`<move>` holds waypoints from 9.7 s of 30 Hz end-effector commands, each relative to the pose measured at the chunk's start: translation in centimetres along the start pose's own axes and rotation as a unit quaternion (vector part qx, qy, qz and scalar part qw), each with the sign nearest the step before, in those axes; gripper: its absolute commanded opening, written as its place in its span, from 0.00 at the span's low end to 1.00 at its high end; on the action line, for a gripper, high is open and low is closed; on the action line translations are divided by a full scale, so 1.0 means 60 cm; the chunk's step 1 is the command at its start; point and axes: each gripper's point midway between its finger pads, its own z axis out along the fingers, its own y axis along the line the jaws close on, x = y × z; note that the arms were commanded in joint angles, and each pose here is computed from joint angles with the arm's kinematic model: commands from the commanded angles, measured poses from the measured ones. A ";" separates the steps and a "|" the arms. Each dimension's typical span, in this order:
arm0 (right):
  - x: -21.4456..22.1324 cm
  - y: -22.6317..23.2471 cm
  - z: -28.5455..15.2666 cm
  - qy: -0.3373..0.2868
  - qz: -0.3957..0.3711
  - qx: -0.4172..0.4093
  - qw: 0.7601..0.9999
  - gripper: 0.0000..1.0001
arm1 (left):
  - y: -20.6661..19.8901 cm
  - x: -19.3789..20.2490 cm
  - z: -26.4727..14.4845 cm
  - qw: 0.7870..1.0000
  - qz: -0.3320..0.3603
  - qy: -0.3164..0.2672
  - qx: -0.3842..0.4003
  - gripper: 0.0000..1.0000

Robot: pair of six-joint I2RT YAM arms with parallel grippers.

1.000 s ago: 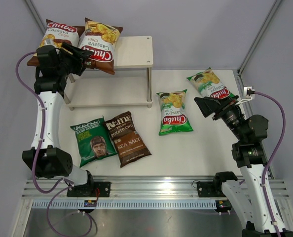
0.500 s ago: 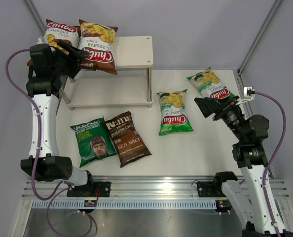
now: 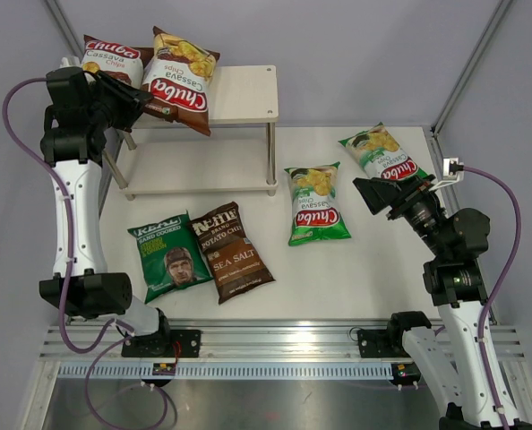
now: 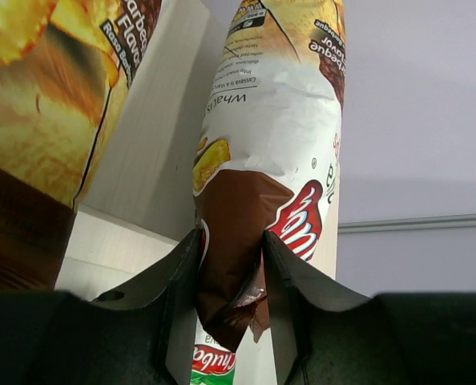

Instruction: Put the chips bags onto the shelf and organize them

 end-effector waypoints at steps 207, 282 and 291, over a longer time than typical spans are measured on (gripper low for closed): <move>-0.082 0.281 -0.080 -0.148 0.048 -0.275 0.949 0.15 | -0.144 0.509 -0.407 0.732 -0.031 0.088 0.675 0.99; -0.065 -0.026 -0.111 -0.192 -0.044 0.172 0.965 0.99 | -0.239 0.197 -0.112 0.958 -0.119 -0.234 0.115 0.04; -0.061 -0.026 -0.120 -0.196 -0.032 0.160 0.967 1.00 | -0.245 0.194 0.023 0.963 -0.120 -0.232 0.066 0.04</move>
